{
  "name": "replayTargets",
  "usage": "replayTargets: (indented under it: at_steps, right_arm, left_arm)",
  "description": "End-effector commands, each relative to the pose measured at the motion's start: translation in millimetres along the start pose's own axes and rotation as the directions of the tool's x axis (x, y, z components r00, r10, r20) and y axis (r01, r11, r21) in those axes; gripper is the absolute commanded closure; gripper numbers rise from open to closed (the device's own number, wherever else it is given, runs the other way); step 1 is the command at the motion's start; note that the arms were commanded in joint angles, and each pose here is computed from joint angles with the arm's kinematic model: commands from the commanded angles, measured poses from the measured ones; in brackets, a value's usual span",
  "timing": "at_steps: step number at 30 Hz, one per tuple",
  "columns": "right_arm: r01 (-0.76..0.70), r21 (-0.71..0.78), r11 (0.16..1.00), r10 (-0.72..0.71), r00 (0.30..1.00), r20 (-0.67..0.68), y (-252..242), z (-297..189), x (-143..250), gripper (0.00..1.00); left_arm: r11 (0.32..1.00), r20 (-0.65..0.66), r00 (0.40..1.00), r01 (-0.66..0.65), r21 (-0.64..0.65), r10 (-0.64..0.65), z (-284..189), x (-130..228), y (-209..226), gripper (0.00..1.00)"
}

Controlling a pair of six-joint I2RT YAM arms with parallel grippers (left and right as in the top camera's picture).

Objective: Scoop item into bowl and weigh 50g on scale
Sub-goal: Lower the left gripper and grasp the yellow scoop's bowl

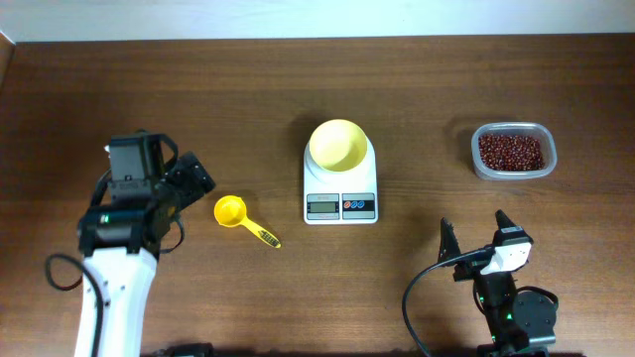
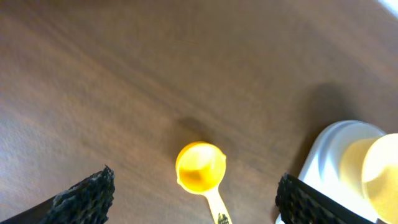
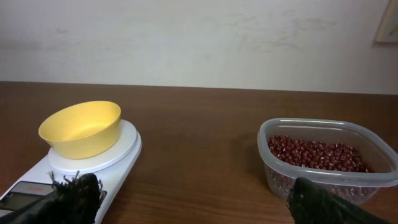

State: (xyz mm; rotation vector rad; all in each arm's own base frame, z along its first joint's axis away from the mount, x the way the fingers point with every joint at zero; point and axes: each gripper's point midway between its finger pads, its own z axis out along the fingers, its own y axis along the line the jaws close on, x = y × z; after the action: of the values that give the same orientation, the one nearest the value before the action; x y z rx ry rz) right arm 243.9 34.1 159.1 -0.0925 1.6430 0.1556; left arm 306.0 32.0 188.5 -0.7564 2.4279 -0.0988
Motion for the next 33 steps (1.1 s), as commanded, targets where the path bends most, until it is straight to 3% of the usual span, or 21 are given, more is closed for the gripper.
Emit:
replayTargets:
  at_steps: [1,3,4,6,12,17,20,33]
  right_arm:
    - [0.008,0.003,1.0,-0.008,1.0,-0.003,0.0,0.1,2.6,0.01]
    - [0.008,0.003,1.0,-0.008,1.0,-0.003,0.0,0.1,2.6,0.01]
    - [0.008,0.003,1.0,-0.008,1.0,-0.003,0.0,0.1,2.6,0.01]
    - [0.008,0.003,1.0,-0.008,1.0,-0.003,0.0,0.1,2.6,0.01]
    - [0.008,0.003,1.0,-0.008,1.0,-0.003,0.0,0.1,2.6,0.01]
    - [0.008,0.003,1.0,-0.008,1.0,-0.003,0.0,0.1,2.6,0.01]
    - [0.008,0.003,1.0,-0.008,1.0,-0.003,0.0,0.1,2.6,0.01]
    - [0.008,0.003,1.0,-0.008,1.0,-0.003,0.0,0.1,2.7,0.02]
  left_arm:
    - [0.996,-0.151,0.985,0.083,0.012,-0.08,25.1,20.3,-8.0,0.13]
    - [0.992,-0.248,0.962,0.124,0.018,-0.116,37.7,36.2,-13.3,0.1]
    - [0.992,-0.289,0.95,0.127,0.017,-0.117,44.8,43.2,-15.2,0.01]
    - [0.993,-0.347,0.93,0.12,-0.018,-0.119,61.0,54.5,-12.8,0.01]
    - [0.986,-0.476,0.866,0.106,-0.129,-0.155,91.9,85.8,2.6,0.36]
    - [0.982,-0.482,0.862,0.088,-0.169,-0.16,105.1,94.1,12.4,0.36]
    - [0.982,-0.474,0.865,0.096,-0.161,-0.162,115.7,103.6,16.3,0.46]
    - [0.985,-0.434,0.888,0.103,-0.136,-0.153,140.8,124.3,27.8,0.64]
